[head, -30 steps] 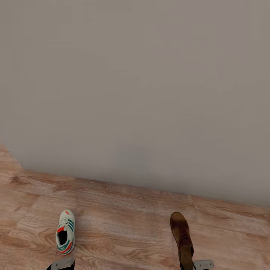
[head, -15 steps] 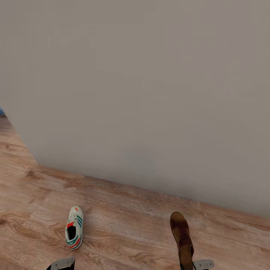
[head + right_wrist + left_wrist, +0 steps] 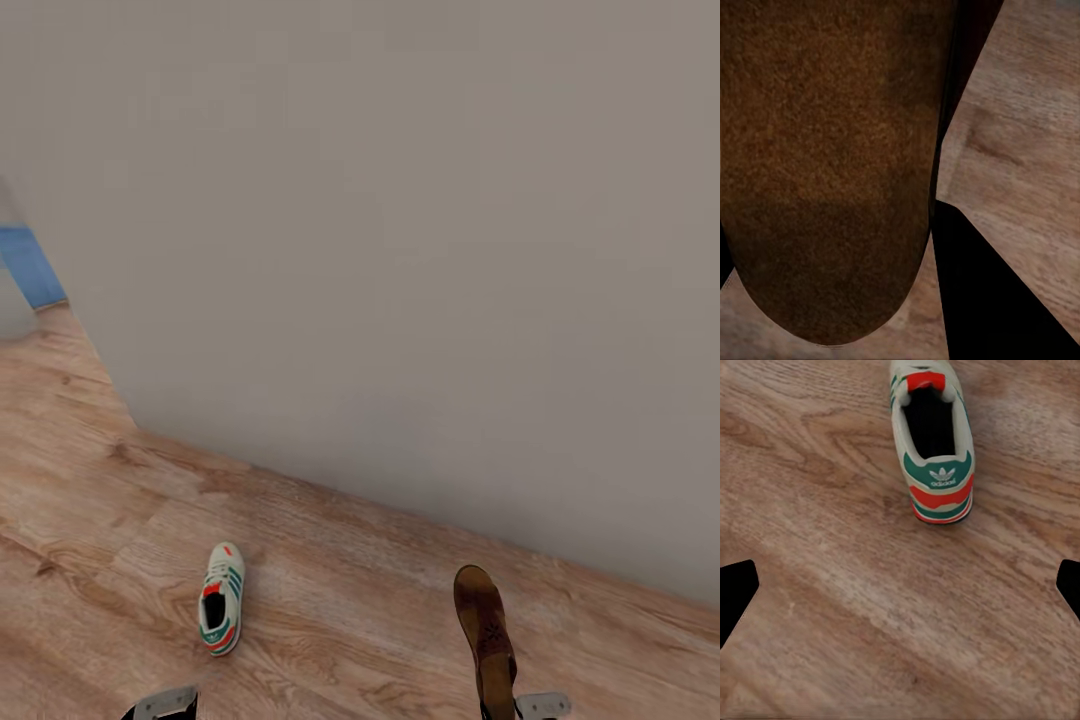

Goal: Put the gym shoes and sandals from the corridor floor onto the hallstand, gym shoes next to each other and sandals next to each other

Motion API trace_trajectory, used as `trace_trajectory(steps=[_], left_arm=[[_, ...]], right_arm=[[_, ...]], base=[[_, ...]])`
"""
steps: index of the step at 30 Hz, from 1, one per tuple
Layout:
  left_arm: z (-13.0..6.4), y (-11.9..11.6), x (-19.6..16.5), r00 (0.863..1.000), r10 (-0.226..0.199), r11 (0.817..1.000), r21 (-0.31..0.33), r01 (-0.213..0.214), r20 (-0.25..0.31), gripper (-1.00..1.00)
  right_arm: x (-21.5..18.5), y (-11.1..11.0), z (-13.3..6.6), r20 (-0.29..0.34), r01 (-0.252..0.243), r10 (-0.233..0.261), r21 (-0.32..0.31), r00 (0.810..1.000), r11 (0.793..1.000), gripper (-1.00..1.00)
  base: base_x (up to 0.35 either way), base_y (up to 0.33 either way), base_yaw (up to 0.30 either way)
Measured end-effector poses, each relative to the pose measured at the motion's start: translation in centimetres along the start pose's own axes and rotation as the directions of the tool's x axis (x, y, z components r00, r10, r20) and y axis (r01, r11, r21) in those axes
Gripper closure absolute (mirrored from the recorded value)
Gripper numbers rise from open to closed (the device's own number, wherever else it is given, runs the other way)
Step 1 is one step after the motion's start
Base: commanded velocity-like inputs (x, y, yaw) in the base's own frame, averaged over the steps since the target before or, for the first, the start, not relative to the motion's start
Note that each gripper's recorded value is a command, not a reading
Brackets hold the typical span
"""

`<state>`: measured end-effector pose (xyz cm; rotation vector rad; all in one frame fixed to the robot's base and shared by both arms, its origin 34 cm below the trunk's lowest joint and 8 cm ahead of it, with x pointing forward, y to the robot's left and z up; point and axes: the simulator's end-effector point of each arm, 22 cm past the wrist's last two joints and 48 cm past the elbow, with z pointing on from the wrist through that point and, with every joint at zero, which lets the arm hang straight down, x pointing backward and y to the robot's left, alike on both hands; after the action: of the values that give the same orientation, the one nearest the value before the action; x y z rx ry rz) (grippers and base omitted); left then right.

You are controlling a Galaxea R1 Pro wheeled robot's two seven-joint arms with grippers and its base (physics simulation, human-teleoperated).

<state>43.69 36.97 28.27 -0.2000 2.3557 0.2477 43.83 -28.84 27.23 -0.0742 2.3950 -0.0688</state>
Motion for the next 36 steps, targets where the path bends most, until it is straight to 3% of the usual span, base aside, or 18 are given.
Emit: trace_trajectory(steps=[17, 23, 36], left_arm=[[0.0, 0.4, -1.0, 1.0, -0.009, 1.0, -0.01, 0.009, 0.02, -1.0], [0.0, 1.3, -1.4, 0.999, -0.04, 0.999, -0.035, 0.041, 0.028, -1.0], [-0.1, 1.4, -2.1, 0.998, -0.054, 0.998, -0.039, 0.056, 0.043, -1.0]], right_arm=[[-0.9, -0.1, -0.1, 0.02, 0.0, 0.0, 0.002, 1.0, 1.0, 1.0], [-1.3, -0.1, -0.1, 0.028, -0.001, 0.0, 0.002, 1.0, 1.0, 1.0], [-2.0, -0.1, -0.2, 0.043, -0.001, 0.001, 0.003, 0.999, 1.0, 1.0]], base=[[0.0, 0.0, 0.185], [0.0, 0.0, 0.185], [0.0, 0.0, 0.185]])
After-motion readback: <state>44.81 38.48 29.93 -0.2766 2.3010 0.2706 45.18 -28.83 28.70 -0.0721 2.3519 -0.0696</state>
